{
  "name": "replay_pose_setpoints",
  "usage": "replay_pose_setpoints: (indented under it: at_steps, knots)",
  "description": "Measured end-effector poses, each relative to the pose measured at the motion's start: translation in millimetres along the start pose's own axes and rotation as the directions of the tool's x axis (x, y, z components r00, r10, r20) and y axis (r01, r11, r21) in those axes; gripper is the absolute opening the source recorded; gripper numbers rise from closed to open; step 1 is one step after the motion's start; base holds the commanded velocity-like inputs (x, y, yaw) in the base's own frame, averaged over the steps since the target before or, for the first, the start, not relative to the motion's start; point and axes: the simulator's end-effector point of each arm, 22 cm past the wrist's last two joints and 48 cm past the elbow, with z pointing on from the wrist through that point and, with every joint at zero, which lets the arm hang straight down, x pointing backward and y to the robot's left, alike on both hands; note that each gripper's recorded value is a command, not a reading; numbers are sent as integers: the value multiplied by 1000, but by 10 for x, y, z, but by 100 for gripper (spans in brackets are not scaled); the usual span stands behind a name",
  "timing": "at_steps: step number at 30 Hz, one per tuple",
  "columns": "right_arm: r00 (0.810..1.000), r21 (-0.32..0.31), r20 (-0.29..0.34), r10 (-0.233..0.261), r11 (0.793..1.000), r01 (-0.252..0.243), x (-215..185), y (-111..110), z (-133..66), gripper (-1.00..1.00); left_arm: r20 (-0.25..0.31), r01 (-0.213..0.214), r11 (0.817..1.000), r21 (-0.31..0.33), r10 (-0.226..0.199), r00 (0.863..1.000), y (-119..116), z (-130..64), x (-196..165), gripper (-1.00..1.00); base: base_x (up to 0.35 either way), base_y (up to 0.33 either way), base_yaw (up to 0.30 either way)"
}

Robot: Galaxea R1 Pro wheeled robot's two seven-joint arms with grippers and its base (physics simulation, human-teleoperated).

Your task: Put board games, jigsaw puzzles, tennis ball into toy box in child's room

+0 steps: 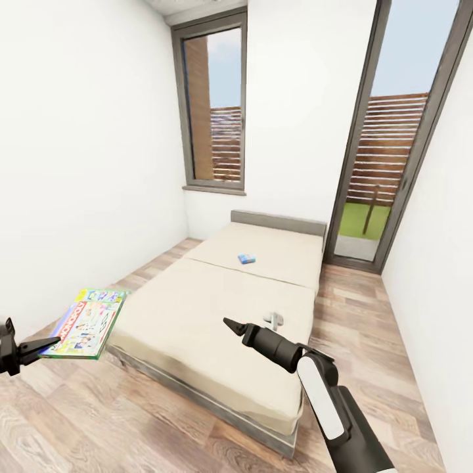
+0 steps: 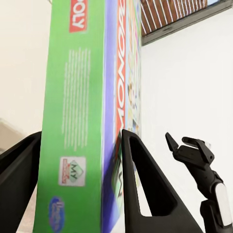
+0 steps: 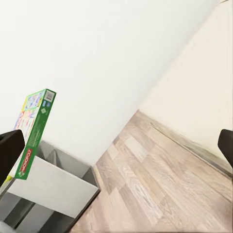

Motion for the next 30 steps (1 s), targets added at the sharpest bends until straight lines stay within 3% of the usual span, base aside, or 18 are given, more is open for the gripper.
replay_pose_setpoints:
  at_steps: [30]
  knots:
    - [1000, 12, -15, 14, 1000, -14, -147, 179, -43, 100, 1, 2, 1000, 4, -2, 1000, -310, -70, -125, -100, 0, 0, 289]
